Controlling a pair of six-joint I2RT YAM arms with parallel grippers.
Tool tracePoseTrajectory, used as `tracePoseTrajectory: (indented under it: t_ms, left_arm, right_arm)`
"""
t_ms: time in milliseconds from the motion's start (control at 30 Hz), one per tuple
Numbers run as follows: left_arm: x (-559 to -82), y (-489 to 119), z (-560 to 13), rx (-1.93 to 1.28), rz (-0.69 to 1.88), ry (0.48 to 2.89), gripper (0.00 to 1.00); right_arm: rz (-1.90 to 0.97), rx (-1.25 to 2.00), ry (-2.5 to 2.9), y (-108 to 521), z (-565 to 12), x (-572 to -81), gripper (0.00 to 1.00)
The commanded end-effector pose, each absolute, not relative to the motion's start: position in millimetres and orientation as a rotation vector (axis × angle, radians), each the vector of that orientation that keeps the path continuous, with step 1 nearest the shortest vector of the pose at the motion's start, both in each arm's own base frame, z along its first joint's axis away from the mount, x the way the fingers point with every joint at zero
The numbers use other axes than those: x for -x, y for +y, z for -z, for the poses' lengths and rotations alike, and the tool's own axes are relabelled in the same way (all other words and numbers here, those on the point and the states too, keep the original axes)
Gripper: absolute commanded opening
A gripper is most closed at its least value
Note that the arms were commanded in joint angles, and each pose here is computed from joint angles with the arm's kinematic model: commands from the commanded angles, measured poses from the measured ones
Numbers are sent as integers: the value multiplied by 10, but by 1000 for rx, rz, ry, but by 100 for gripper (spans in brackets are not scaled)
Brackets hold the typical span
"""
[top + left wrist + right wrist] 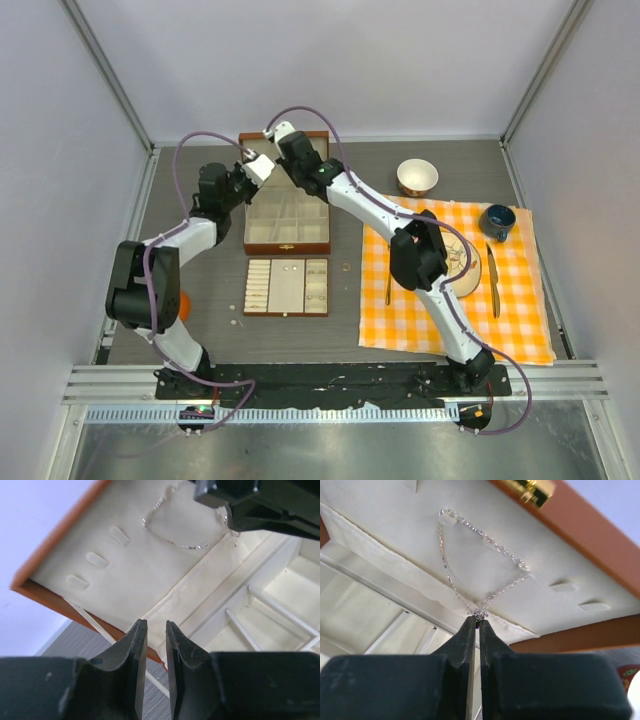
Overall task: Organize the mixed jewelry
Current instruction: Place the jewelry in the jewelry box, then pick up the jewelry from the center of the board.
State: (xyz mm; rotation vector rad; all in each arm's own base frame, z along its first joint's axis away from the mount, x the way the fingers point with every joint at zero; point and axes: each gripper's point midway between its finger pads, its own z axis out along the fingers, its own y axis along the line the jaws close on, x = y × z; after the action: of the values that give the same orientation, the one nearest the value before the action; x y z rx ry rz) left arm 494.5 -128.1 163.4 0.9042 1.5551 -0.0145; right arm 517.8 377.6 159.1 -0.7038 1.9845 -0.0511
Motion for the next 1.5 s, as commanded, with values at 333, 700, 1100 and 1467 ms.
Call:
tracePoseTrajectory:
  t_ms: [333,700,1100,1467]
  left_arm:
    - [-4663,-1213,-2202,-752,94,1580,40]
    - [-4368,-1143,-2499,-652,189,1692,50]
    - [-3938,-1040,-2526,-600,203,1767,58]
    - [-3420,-860,-2373,-574,179,1937,79]
  right_arm:
    - [-98,689,1893,3759,-2377,-4850,48]
    - [-169,791,1900,3423,-2521,-4309,55]
    - [-125,893,1860,2942,-2518,-3996,55]
    - [-203,1088,1983,2541,-1886,-3583,55]
